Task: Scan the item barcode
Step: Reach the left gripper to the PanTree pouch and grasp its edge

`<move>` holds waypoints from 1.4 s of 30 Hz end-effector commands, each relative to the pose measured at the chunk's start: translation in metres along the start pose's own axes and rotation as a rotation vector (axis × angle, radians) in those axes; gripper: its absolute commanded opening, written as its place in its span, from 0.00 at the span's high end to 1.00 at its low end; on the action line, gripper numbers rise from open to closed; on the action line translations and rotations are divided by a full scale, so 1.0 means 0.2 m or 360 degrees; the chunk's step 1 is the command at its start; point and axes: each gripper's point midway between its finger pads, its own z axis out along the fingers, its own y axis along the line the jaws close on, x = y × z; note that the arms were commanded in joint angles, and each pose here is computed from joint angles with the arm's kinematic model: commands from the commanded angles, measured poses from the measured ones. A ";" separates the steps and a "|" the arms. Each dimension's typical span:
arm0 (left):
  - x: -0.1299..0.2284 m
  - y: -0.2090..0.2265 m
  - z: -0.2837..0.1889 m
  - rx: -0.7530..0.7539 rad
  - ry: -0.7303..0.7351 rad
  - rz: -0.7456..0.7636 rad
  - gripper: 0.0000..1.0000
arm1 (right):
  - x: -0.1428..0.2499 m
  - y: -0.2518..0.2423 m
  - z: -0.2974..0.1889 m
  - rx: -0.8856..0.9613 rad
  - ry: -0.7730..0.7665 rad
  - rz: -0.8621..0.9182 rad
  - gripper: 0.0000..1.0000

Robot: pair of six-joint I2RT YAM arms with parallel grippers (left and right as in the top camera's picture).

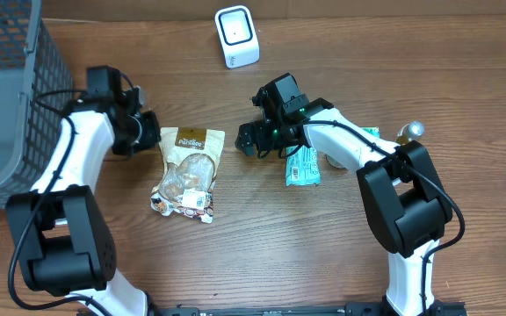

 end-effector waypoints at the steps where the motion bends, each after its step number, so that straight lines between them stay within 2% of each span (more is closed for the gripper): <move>1: 0.09 -0.07 0.11 0.0024 0.0063 0.0056 0.93 | 0.03 0.03 0.01 -0.0062 0.0029 0.0054 0.01; 6: 0.16 -0.20 0.17 0.0056 0.0073 0.0182 0.92 | 0.06 0.10 -0.02 -0.0273 0.0101 0.0088 0.01; 14: 0.23 -0.39 0.20 0.0066 0.0090 0.0380 0.96 | 0.05 0.03 -0.04 -0.0256 0.0101 0.0144 0.00; 19: 0.11 -0.33 0.10 -0.0060 0.0038 0.0342 0.96 | 0.05 0.01 -0.04 -0.0235 0.0093 0.0134 0.00; 24: -0.05 -0.24 -0.04 -0.0111 -0.0041 0.0215 0.96 | 0.06 0.00 -0.03 -0.0235 0.0092 0.0134 0.00; 27: -0.08 -0.14 -0.05 -0.0186 -0.0063 0.0117 0.95 | 0.05 0.00 -0.03 -0.0238 0.0081 0.0129 0.00; 30: -0.04 0.01 -0.05 -0.0379 -0.0051 -0.0050 0.96 | 0.04 0.00 -0.03 -0.0240 0.0071 0.0123 0.00; 33: 0.02 0.09 -0.02 -0.0473 -0.0012 -0.0116 0.96 | 0.04 0.00 -0.03 -0.0241 0.0067 0.0117 0.00; 42: 0.13 0.13 0.11 -0.0447 0.0011 -0.0118 0.95 | 0.03 0.00 -0.03 -0.0238 0.0059 0.0113 0.00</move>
